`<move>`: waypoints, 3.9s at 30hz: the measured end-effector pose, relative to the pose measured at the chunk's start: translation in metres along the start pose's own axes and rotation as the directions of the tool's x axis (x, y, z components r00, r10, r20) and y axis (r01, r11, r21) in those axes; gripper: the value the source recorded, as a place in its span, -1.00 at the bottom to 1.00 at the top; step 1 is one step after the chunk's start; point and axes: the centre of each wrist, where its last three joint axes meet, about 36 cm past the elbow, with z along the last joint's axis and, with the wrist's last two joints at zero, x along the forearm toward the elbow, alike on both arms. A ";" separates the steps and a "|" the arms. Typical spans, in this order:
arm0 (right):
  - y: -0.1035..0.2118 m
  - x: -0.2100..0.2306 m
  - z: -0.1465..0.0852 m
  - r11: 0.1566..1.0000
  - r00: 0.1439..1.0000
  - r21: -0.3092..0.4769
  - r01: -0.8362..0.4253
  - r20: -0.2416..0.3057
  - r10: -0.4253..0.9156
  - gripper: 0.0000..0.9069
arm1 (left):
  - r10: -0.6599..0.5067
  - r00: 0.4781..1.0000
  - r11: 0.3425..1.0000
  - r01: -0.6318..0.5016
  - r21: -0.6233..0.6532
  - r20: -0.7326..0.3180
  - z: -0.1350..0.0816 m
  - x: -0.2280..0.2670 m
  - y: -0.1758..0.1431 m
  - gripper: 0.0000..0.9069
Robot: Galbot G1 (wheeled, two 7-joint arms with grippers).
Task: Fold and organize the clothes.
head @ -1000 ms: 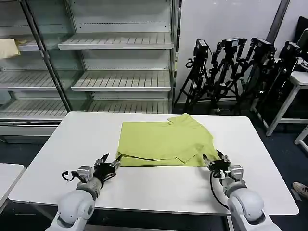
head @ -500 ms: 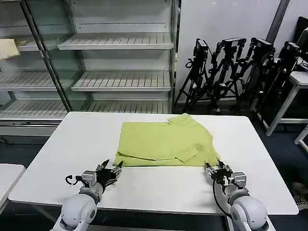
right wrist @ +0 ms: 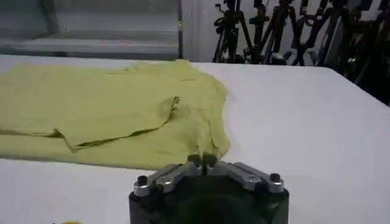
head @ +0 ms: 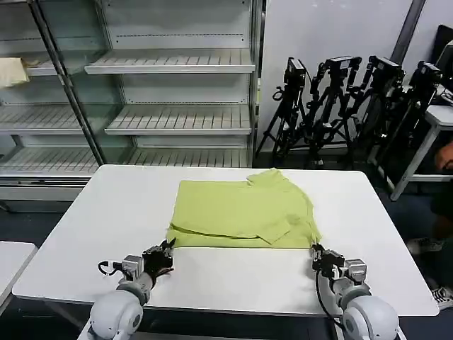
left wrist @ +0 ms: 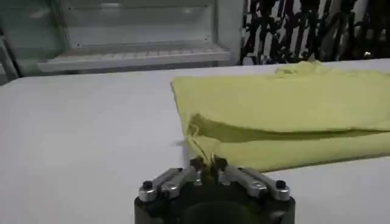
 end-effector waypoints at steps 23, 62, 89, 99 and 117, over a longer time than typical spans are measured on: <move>0.031 0.122 0.004 0.999 1.000 0.044 0.014 0.000 -0.014 1.00 | -0.046 0.999 0.999 0.046 -0.001 -0.001 0.010 0.106 -0.006 1.00; 0.049 -0.217 -0.115 0.999 0.999 0.008 -0.038 0.028 0.038 1.00 | 0.043 0.998 0.999 -0.042 -0.019 0.046 -0.104 -0.131 0.059 1.00; 0.035 -0.249 -0.109 0.993 0.998 -0.111 0.029 -0.061 -0.036 -1.00 | 0.079 0.997 0.997 -0.079 -0.001 -0.009 -0.094 -0.160 0.060 -0.98; 0.033 -0.248 -0.104 0.991 0.996 -0.120 0.064 -0.052 -0.071 -1.00 | 0.089 0.996 0.996 -0.089 -0.003 -0.004 -0.093 -0.158 0.057 -0.98; 0.019 -0.162 -0.105 0.989 0.990 -0.085 0.118 0.082 -0.111 -1.00 | 0.074 0.994 0.997 -0.075 0.013 0.074 -0.089 -0.109 0.061 -0.98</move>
